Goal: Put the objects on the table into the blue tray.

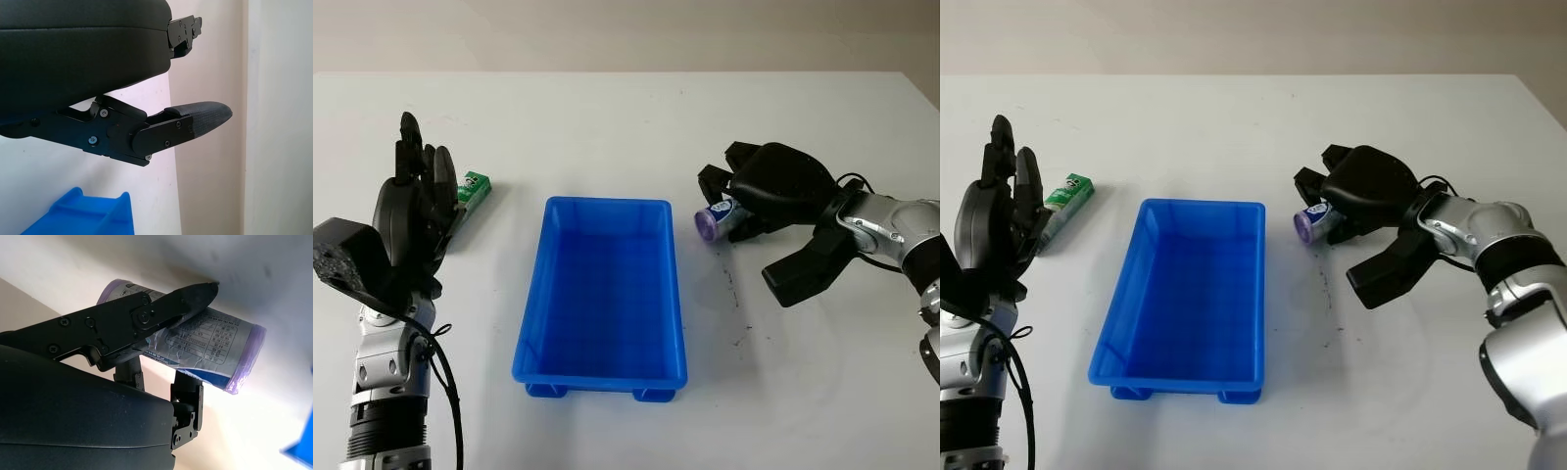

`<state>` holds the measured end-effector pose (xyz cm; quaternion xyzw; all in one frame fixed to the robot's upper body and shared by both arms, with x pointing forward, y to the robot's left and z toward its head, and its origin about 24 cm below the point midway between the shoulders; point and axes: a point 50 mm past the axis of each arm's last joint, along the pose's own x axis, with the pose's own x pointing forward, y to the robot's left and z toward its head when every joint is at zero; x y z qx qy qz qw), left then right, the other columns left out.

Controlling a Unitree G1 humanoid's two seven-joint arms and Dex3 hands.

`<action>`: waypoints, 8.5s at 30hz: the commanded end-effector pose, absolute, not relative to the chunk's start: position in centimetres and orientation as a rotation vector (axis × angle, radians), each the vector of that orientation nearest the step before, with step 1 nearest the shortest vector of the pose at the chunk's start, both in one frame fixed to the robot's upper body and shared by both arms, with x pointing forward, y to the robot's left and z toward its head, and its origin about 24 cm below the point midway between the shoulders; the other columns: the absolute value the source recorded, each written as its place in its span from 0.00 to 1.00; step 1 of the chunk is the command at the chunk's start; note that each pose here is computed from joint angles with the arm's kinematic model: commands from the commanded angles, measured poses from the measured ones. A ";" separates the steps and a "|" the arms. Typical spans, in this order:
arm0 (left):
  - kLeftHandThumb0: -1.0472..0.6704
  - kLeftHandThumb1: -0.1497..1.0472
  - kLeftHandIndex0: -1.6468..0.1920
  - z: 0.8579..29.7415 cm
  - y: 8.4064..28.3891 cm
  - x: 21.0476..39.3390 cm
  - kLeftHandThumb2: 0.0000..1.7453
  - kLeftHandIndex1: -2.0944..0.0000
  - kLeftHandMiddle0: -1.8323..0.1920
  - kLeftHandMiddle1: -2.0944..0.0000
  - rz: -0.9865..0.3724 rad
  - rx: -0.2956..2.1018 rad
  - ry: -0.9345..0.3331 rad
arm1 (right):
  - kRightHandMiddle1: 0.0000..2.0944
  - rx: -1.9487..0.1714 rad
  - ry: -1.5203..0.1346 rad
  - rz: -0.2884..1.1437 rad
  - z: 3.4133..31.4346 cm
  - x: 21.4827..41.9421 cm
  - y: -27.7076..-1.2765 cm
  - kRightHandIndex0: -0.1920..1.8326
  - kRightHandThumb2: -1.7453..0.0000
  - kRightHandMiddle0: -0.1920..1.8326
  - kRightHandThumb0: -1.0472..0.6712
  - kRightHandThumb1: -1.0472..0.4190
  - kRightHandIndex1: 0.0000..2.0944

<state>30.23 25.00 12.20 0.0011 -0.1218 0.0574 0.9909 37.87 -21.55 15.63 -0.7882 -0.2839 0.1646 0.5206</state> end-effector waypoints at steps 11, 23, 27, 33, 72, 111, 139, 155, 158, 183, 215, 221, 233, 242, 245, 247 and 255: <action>0.19 1.00 1.00 12.5 25.0 30.3 0.38 1.00 1.00 1.00 0.128 0.008 -0.254 | 1.00 -1.389 -1.145 0.122 26.1 37.4 -15.8 0.60 0.97 0.51 0.37 0.02 1.00; 0.19 1.00 1.00 12.5 24.9 30.1 0.37 1.00 1.00 1.00 0.136 0.010 -0.258 | 1.00 -1.167 -1.131 0.588 25.2 34.0 -11.1 0.61 0.95 0.51 0.34 0.00 1.00; 0.19 1.00 1.00 12.6 24.9 30.1 0.38 1.00 1.00 1.00 0.133 0.011 -0.263 | 0.98 -1.343 -0.936 0.787 24.2 33.4 -10.7 0.34 0.96 0.30 0.28 0.01 0.98; 0.19 1.00 1.00 12.4 24.9 30.1 0.37 1.00 1.00 1.00 0.124 -0.010 -0.260 | 0.15 -1.522 -0.605 0.984 23.6 32.4 -10.4 0.05 0.97 0.07 0.28 0.04 0.15; 0.11 1.00 0.94 18.9 27.8 35.3 0.21 0.97 0.96 0.59 0.291 0.986 0.286 | 0.02 -1.071 -0.411 0.333 21.5 36.2 -20.4 0.01 0.93 0.02 0.22 0.00 0.02; 0.35 0.99 0.92 18.1 24.6 39.4 0.04 0.32 0.86 0.01 -0.009 1.704 0.642 | 0.02 -1.097 -0.433 0.283 23.0 35.8 -20.7 0.01 0.97 0.01 0.25 0.00 0.02; 0.60 0.98 0.51 26.5 22.1 37.9 0.10 0.00 0.43 0.00 0.048 1.228 -0.083 | 0.03 -1.096 -0.438 0.295 23.2 36.1 -21.0 0.01 0.96 0.01 0.24 0.00 0.03; 0.48 0.84 0.82 28.5 26.5 34.7 0.03 0.63 0.79 0.72 0.097 1.777 -0.548 | 0.03 -1.099 -0.429 0.316 23.3 36.1 -20.8 0.01 0.96 0.01 0.25 0.00 0.03; 0.44 0.78 0.73 27.9 27.9 34.3 0.03 0.78 0.72 0.90 0.052 2.060 -0.623 | 0.03 -1.096 -0.429 0.316 23.3 36.1 -20.8 0.01 0.97 0.01 0.26 0.00 0.03; 0.40 0.84 0.94 25.7 30.7 35.2 0.03 0.98 0.96 0.98 -0.426 2.782 -0.999 | 0.03 -1.104 -0.443 0.309 23.4 36.5 -21.3 0.02 0.97 0.02 0.23 0.00 0.03; 0.39 0.86 0.82 17.5 31.6 34.8 0.03 0.92 0.93 0.96 -0.922 2.732 -0.751 | 0.02 -1.088 -0.421 0.311 23.7 35.8 -22.0 0.00 0.95 0.01 0.24 0.00 0.02; 0.45 0.90 0.92 16.1 31.3 34.8 0.03 0.54 0.89 0.76 -0.925 2.699 -0.701 | 0.03 -1.086 -0.426 0.312 24.0 35.7 -22.0 0.01 0.96 0.01 0.24 0.00 0.03; 0.45 0.99 0.87 14.9 29.6 36.1 0.03 0.08 0.62 0.00 -0.864 2.715 -0.605 | 0.02 -1.102 -0.398 0.291 24.1 35.4 -22.4 0.01 0.94 0.01 0.21 0.00 0.03; 0.43 0.95 0.78 15.5 28.4 37.3 0.03 0.01 0.41 0.00 -0.782 2.707 -0.449 | 0.03 -1.102 -0.393 0.293 24.1 35.3 -22.6 0.01 0.94 0.01 0.21 0.00 0.03; 0.46 0.98 0.66 16.8 27.4 38.0 0.04 0.00 0.40 0.00 -0.659 2.635 -0.455 | 0.02 -1.101 -0.390 0.296 24.2 35.4 -22.5 0.01 0.94 0.01 0.21 0.00 0.03; 0.38 1.00 0.58 17.9 26.6 38.6 0.20 0.00 0.38 0.00 -0.491 2.534 -0.444 | 0.03 -1.097 -0.396 0.295 24.3 35.5 -22.5 0.02 0.94 0.02 0.21 0.00 0.03; 0.39 1.00 0.61 19.4 25.1 39.0 0.24 0.00 0.40 0.00 -0.330 2.342 -0.466 | 0.03 -1.086 -0.413 0.294 24.5 35.5 -22.4 0.02 0.95 0.02 0.23 0.00 0.03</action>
